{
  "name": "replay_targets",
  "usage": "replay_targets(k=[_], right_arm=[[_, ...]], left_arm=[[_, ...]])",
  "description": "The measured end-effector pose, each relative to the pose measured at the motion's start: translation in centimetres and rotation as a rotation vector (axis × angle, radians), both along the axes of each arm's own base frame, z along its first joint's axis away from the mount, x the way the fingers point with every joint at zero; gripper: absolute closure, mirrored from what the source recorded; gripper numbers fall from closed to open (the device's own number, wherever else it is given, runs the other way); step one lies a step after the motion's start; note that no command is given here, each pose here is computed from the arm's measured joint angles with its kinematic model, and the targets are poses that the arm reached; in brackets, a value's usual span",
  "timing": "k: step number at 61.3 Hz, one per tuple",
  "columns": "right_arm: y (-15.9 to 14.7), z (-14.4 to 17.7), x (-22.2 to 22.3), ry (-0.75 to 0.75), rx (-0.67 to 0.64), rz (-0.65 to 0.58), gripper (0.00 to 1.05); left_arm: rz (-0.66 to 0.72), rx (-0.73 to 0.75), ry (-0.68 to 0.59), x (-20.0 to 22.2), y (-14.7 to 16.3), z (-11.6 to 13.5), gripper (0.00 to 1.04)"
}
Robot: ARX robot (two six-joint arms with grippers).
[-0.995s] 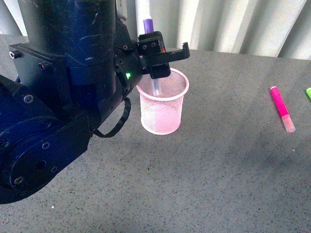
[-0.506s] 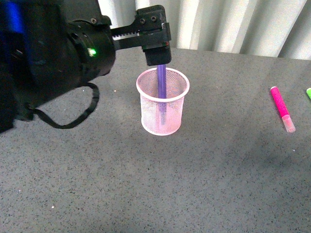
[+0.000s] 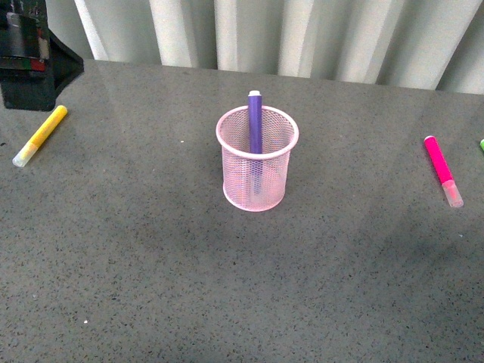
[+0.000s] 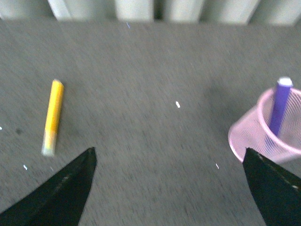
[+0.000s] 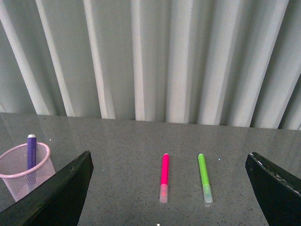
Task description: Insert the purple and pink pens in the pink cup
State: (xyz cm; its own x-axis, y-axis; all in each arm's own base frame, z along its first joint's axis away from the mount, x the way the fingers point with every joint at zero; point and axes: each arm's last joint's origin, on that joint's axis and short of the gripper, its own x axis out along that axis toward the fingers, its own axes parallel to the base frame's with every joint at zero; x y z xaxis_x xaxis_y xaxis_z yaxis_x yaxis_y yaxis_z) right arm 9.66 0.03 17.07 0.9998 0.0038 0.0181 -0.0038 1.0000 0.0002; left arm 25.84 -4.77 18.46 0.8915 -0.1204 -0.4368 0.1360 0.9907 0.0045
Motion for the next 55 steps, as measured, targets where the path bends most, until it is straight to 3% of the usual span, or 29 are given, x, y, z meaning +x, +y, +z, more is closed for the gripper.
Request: replay_targets(k=[7, 13, 29, 41, 55], right_arm=[[0.0, 0.0, 0.0, 0.0, 0.0, -0.003, 0.07], [0.0, 0.0, 0.0, 0.0, 0.0, -0.003, 0.07], [0.0, 0.0, 0.0, 0.0, 0.0, -0.002, 0.07], [0.0, 0.0, 0.0, 0.0, 0.0, -0.001, 0.07], [0.0, 0.0, 0.0, 0.0, 0.0, -0.002, 0.07]], left_arm=[[0.104, -0.009, -0.27, -1.7, 0.8, -1.5, 0.31], [0.127, -0.042, -0.437, -3.5, 1.7, -0.4, 0.51], [0.125, -0.042, -0.434, -7.0, 3.1, -1.2, 1.0], [0.119, -0.041, -0.424, -9.0, 4.4, -2.5, 1.01], [0.132, -0.039, -0.438, -10.6, 4.7, -2.2, 1.01]])
